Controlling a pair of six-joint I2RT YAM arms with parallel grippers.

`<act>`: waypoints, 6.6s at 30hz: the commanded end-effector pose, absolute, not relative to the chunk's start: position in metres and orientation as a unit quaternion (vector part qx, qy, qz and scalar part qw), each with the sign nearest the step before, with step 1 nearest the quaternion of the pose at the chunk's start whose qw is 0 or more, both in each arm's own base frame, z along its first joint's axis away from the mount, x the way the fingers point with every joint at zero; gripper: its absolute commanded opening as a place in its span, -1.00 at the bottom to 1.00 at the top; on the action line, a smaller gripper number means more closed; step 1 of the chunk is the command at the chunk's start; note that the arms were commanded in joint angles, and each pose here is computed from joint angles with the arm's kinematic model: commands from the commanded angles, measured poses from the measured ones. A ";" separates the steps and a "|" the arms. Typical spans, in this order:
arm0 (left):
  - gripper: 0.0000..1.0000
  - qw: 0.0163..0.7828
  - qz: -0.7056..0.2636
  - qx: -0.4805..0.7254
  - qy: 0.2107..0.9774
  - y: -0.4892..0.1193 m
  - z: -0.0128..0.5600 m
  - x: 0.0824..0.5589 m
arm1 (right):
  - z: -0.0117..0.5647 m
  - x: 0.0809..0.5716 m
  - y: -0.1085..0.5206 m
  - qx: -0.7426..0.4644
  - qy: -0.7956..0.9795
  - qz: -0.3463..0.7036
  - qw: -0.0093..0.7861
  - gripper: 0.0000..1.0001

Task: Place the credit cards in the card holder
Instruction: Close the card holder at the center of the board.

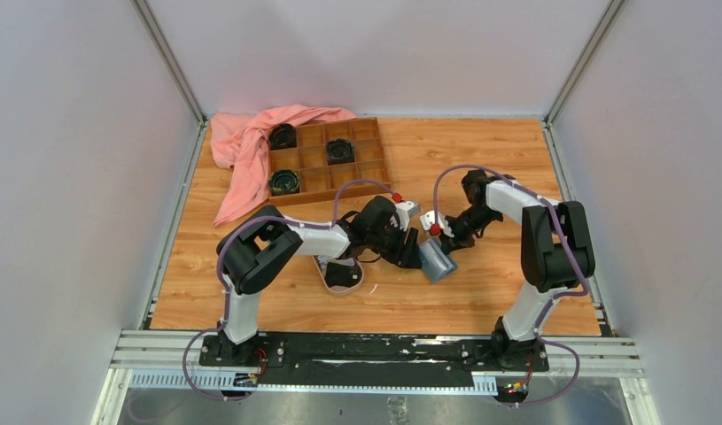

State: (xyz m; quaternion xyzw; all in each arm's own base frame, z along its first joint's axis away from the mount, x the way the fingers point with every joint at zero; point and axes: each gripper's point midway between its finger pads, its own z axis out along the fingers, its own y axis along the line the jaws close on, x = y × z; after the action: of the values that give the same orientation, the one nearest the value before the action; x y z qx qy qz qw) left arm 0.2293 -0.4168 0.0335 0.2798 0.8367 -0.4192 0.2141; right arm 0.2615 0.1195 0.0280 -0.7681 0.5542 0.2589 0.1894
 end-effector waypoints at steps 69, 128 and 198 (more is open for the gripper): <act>-0.22 0.136 -0.305 0.184 0.924 -0.429 -0.016 0.269 | 0.055 0.294 0.096 -0.221 0.852 0.317 0.354 -0.99; -0.07 0.332 -0.369 0.226 0.838 -0.443 0.122 0.285 | 0.158 0.241 0.098 -0.294 0.840 0.349 0.293 1.00; -0.03 0.298 -0.350 0.141 0.877 -0.443 0.021 0.267 | 0.079 0.312 0.102 -0.317 0.913 0.083 0.243 -1.00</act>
State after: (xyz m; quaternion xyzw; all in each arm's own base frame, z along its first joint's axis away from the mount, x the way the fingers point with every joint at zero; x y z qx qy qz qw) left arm 0.2549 -0.4649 0.0323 0.1732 0.8604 -0.3877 0.2818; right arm 0.3060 0.1153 0.0838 -0.3238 0.9093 0.1154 0.2344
